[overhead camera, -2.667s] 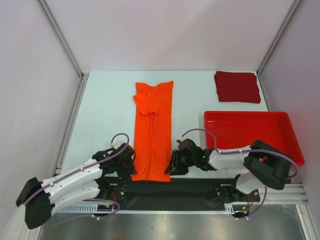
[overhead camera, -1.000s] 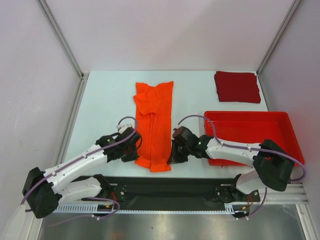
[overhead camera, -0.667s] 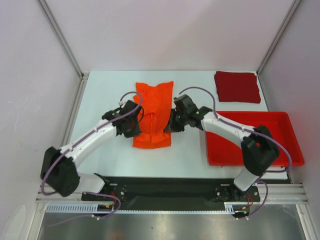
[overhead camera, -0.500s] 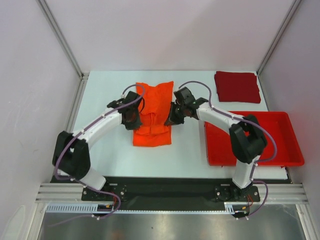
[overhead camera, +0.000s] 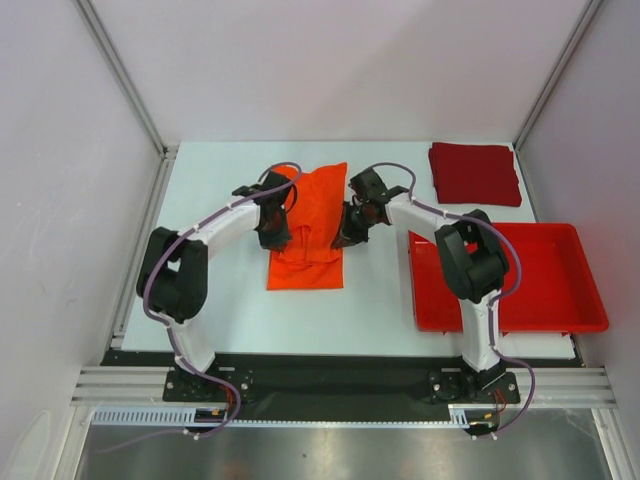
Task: Fold and stack the t-shirts
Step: Fold the tshirt
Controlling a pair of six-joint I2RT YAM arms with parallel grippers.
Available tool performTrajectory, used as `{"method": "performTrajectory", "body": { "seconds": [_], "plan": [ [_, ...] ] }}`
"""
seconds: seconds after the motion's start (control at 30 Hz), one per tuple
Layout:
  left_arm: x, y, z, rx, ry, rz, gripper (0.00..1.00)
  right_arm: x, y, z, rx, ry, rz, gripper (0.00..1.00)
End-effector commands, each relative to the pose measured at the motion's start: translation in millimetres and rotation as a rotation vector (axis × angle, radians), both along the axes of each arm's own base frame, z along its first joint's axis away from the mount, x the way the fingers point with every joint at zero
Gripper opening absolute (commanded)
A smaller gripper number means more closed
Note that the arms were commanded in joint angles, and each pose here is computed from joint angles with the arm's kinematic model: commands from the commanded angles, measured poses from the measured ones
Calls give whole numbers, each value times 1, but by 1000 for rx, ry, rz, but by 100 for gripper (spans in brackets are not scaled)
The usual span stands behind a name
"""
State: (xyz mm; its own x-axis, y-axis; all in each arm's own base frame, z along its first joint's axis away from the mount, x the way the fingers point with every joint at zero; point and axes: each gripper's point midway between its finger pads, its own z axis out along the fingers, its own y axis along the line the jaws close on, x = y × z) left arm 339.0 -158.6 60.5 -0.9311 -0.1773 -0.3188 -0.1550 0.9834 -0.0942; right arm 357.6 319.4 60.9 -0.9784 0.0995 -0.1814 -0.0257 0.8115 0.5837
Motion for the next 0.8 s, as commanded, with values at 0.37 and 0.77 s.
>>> {"method": "performTrajectory", "body": {
  "seconds": [0.37,0.77],
  "plan": [
    [34,11,1,17,-37,48,0,41,5,6,72,-15,20,2],
    [61,19,43,30,-180,68,50,49,-9,22,9,-74,38,32]
  ]
}}
